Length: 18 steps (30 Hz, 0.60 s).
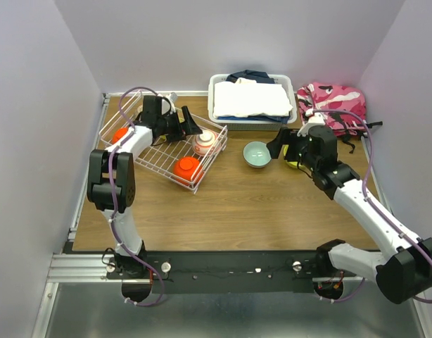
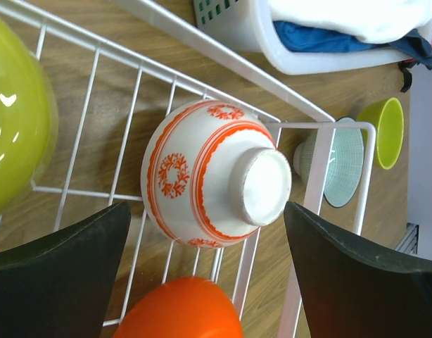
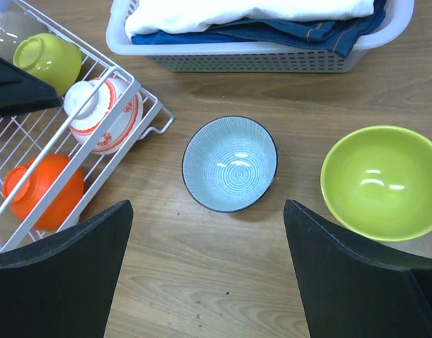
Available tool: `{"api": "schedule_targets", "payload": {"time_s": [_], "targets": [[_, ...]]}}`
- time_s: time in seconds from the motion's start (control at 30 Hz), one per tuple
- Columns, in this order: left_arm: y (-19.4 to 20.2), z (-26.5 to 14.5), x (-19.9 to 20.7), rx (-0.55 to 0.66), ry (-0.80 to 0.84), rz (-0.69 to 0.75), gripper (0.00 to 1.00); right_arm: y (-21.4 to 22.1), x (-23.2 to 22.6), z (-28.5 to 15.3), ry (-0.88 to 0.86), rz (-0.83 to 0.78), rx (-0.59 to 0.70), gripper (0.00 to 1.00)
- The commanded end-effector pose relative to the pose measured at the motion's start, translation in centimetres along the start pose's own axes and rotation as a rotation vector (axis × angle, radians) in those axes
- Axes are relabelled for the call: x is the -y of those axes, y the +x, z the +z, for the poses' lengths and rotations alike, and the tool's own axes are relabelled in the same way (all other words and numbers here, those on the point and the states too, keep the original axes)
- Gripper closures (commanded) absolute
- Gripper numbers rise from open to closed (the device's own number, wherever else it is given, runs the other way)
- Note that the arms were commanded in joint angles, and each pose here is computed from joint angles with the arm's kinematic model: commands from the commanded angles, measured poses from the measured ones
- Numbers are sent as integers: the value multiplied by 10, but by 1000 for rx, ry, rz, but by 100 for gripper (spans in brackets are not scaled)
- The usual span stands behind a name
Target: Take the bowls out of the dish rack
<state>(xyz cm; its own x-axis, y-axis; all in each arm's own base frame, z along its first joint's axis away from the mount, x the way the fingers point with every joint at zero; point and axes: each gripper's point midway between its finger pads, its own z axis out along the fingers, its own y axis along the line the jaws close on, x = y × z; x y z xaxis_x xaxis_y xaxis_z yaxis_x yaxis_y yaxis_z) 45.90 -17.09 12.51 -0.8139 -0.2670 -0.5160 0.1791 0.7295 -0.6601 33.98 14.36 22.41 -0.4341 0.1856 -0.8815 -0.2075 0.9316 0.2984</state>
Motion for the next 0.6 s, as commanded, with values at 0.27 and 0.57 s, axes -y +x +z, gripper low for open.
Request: {"api": "schedule_targets", "payload": {"time_s": [0.27, 0.57], "targets": [[20, 33, 10, -107, 54, 5, 1, 6, -9, 13, -33, -1, -83, 5], [38, 42, 2, -157, 15, -18, 1, 8, -9, 16, -31, 4, -98, 5]]}}
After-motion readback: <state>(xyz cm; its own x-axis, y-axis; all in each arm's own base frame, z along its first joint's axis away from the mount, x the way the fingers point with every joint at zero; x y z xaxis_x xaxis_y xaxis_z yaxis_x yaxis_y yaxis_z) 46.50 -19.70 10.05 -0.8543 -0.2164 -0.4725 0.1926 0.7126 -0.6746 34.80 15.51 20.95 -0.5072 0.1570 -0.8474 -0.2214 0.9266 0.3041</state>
